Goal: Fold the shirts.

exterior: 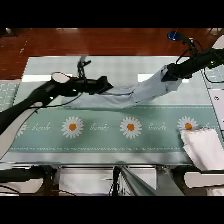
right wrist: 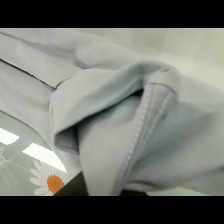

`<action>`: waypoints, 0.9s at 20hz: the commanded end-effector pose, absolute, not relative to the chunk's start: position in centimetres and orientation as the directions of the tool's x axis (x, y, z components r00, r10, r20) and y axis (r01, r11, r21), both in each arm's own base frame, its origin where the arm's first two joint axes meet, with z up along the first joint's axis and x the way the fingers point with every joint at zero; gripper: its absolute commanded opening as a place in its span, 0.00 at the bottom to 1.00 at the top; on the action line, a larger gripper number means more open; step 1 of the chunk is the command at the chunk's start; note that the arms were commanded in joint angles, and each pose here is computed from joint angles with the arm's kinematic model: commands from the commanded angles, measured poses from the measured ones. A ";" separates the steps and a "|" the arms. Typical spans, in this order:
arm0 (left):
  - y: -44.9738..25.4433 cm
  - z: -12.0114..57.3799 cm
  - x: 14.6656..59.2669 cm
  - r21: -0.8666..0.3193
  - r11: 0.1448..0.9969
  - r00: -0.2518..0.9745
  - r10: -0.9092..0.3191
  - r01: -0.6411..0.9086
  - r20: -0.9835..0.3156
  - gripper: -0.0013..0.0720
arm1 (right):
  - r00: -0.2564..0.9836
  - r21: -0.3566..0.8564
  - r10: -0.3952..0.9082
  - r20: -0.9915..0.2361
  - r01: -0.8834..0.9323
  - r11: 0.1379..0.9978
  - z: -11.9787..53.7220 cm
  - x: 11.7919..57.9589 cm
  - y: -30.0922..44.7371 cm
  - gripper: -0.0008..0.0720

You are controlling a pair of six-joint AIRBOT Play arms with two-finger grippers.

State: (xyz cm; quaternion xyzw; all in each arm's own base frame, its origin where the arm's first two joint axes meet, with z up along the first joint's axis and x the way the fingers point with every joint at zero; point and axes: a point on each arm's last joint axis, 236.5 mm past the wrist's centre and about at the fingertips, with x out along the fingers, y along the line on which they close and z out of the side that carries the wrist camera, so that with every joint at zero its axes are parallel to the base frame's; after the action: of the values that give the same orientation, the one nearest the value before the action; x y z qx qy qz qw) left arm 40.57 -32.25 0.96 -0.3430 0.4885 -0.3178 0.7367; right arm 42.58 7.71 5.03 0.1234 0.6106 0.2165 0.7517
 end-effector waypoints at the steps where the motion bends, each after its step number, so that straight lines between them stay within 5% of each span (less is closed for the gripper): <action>1: -36.8 -3.0 38.3 -0.857 0.514 0.239 -0.835 0.019 -0.496 0.06 | 0.146 0.404 0.434 -0.889 -0.194 0.894 5.7 41.5 7.5 0.05; 18: -45.0 -6.7 34.9 -0.865 0.502 0.074 -0.862 -0.008 -0.501 0.05 | 0.260 0.317 0.440 -0.859 -0.404 0.858 14.9 36.3 14.9 0.05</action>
State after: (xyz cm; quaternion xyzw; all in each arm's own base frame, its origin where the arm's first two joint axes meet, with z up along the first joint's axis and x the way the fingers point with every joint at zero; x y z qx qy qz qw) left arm 35.31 -42.65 -6.60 -0.3666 0.5853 -0.3294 0.6438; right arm 37.17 13.89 13.56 0.0228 0.5588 0.2589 0.7875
